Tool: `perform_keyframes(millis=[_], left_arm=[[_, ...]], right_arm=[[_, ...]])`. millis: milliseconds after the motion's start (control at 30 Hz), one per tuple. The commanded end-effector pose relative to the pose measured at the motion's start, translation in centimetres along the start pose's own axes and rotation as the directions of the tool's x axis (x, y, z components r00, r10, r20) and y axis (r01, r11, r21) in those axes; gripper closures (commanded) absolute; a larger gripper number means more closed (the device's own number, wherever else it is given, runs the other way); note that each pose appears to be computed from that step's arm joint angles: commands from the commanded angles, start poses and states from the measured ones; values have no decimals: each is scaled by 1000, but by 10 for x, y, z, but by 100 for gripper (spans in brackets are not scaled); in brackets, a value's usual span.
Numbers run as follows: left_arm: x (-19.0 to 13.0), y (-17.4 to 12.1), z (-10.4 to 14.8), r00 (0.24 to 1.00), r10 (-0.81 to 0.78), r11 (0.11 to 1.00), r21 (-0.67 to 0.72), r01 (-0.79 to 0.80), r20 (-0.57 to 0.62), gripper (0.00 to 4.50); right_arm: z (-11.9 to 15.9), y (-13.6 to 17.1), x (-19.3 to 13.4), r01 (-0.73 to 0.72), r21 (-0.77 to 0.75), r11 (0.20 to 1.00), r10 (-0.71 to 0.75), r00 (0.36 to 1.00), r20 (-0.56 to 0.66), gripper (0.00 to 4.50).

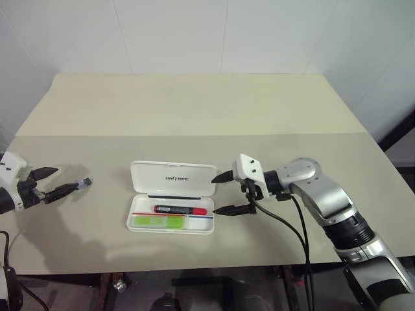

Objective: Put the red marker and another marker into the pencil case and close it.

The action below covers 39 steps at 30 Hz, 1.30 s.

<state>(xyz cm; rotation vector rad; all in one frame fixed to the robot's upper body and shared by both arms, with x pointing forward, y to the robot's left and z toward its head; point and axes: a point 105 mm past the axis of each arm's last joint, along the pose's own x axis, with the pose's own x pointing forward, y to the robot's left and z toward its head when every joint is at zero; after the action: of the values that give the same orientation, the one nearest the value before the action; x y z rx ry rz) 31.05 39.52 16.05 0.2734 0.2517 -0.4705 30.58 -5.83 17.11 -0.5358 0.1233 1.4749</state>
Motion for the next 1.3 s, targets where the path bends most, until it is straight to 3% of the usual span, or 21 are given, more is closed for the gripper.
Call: perform_keyframes(millis=[33,500,767,1167,1200,1300], left_arm=[[4,-2,1,999,-35,999,7,35,-24,0],[33,-10,-8,992,-66,998,-29,63,-105,0],[46,-17,-13,986,-87,995,-52,80,-142,0],[50,-22,-17,984,-111,991,-87,100,-139,385],[50,-22,-17,984,-111,991,-86,99,-138,410],[49,-22,-16,985,-111,992,-79,101,-130,413]], right_arm=[[16,1,-11,15,-51,999,-12,998,55,6],[13,27,-40,-34,-7,999,34,994,107,6],[11,23,-43,16,-20,1000,-14,994,105,6],[13,19,-47,39,-43,998,-35,994,100,0],[13,18,-47,41,-45,998,-37,994,103,0],[15,16,-45,44,-52,998,-38,993,109,0]])
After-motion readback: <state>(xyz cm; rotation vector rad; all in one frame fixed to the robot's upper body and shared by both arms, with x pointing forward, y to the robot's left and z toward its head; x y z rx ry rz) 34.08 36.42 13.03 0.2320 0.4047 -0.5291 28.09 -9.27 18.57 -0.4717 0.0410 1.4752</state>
